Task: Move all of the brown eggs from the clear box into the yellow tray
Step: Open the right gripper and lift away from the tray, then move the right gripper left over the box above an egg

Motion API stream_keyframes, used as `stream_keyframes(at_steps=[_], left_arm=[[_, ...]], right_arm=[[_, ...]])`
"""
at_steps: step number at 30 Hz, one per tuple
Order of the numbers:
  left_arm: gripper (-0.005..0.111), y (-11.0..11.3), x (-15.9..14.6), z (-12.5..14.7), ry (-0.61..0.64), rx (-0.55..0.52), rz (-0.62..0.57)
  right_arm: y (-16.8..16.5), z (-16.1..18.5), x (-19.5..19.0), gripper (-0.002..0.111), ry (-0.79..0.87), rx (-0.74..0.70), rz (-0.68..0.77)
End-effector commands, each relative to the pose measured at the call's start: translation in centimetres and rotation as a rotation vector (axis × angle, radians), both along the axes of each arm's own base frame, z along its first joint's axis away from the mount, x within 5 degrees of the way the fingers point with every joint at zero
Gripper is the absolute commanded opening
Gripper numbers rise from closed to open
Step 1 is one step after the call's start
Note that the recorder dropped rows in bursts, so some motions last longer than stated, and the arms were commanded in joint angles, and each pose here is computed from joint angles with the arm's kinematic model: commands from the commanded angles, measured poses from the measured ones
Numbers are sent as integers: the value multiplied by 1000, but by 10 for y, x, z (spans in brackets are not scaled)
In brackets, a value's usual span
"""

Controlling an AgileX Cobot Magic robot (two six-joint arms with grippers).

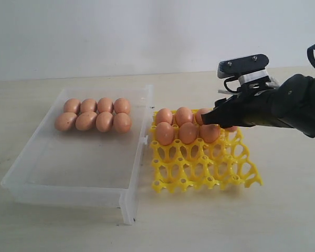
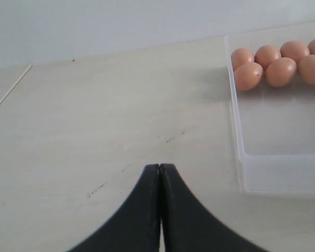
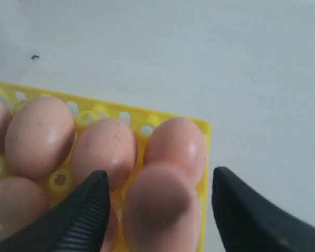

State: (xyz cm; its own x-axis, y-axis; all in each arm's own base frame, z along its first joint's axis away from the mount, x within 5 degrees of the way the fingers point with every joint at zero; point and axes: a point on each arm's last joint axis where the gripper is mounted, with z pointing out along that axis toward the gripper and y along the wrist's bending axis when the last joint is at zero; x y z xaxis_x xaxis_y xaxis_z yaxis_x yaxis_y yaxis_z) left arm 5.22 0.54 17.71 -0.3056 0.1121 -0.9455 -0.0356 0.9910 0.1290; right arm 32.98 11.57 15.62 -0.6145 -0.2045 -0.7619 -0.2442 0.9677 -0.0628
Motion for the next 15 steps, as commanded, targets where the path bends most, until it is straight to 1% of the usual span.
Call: stream_keyframes(at_steps=[1,8,11,13,15], left_arm=[[0,0,0,2,-13,-7,-6],[0,0,0,2,-13,-7,-6],[0,0,0,2,-13,-7,-6],[0,0,0,2,-13,-7,-6],[0,0,0,2,-13,-7,-6]], right_arm=[[-3,15,2,58,-49,14,-14],[-3,18,0,58,-46,36,-27],[2,24,-4,57,-21,114,-51],[14,30,-8,55,5,157,-16],[35,38,-11,48,72,190,87]])
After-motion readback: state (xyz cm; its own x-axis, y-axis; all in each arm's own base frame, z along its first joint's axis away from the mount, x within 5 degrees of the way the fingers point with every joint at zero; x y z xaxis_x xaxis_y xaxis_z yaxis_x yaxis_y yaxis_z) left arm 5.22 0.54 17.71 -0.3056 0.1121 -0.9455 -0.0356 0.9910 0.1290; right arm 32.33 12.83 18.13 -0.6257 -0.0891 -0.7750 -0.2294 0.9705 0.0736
